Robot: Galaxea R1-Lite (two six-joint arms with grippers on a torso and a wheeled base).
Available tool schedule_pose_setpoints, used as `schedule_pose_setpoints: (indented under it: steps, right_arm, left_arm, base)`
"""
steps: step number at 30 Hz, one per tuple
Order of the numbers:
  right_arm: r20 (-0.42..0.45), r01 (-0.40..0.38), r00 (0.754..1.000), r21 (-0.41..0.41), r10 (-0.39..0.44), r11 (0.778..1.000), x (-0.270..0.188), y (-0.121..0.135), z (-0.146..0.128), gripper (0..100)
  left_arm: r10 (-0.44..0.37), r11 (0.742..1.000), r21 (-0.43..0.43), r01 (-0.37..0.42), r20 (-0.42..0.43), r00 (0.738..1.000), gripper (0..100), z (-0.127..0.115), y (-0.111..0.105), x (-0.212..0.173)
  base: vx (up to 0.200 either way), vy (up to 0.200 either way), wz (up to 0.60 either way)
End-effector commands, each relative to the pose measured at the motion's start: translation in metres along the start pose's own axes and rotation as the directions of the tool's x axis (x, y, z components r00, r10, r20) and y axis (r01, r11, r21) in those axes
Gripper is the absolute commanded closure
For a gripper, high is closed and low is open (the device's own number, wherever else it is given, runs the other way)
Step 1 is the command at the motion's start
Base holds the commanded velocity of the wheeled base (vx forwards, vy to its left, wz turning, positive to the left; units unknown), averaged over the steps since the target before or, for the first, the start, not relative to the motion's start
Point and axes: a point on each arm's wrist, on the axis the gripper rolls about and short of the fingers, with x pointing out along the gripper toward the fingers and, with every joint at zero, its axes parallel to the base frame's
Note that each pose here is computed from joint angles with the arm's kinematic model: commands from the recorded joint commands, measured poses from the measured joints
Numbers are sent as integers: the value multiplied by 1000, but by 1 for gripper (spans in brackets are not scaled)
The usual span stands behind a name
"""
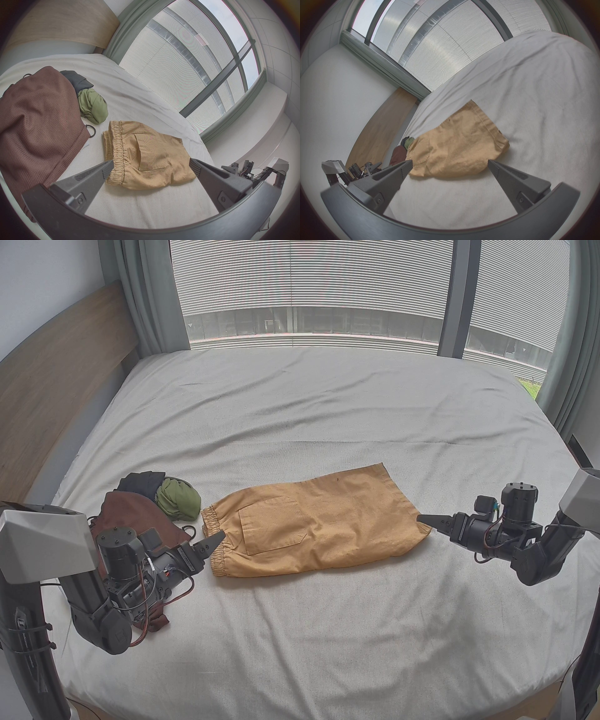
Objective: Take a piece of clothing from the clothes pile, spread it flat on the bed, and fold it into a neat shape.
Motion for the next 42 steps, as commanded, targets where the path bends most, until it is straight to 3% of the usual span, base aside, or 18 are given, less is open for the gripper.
schedule_pose_setpoints:
  steps: [1,10,16,27,33,38,42]
  right_arm:
    - [-55,22,998,34,-20,999,10,-12,-16,0]
    - [-107,56,993,105,-44,993,33,-32,-34,0]
    - [-115,61,992,159,-43,985,42,-38,-37,0]
    - [-128,109,988,172,-88,979,81,-39,-64,0]
    - [-92,73,994,218,-54,973,102,-36,-59,0]
    - [-29,87,996,225,-83,970,125,-45,-62,0]
    - [40,17,999,286,-30,958,134,-39,-57,0]
  left_arm:
    - [3,1000,2,-3,-1,1000,0,-1,0,0]
    - [51,992,121,-43,-68,996,0,-21,17,6]
    - [50,991,126,-42,-67,996,0,-21,17,7]
    - [45,992,121,-37,-61,997,0,-19,15,6]
    - [44,992,119,-36,-66,997,0,-20,15,6]
    - [47,992,119,-39,-67,997,0,-21,16,7]
    - [38,996,84,-33,-62,997,0,-19,14,7]
  base:
    - [0,0,0]
    - [0,0,0]
    - [0,0,0]
    - [0,0,0]
    - [0,0,0]
    - [0,0,0]
    - [0,0,0]
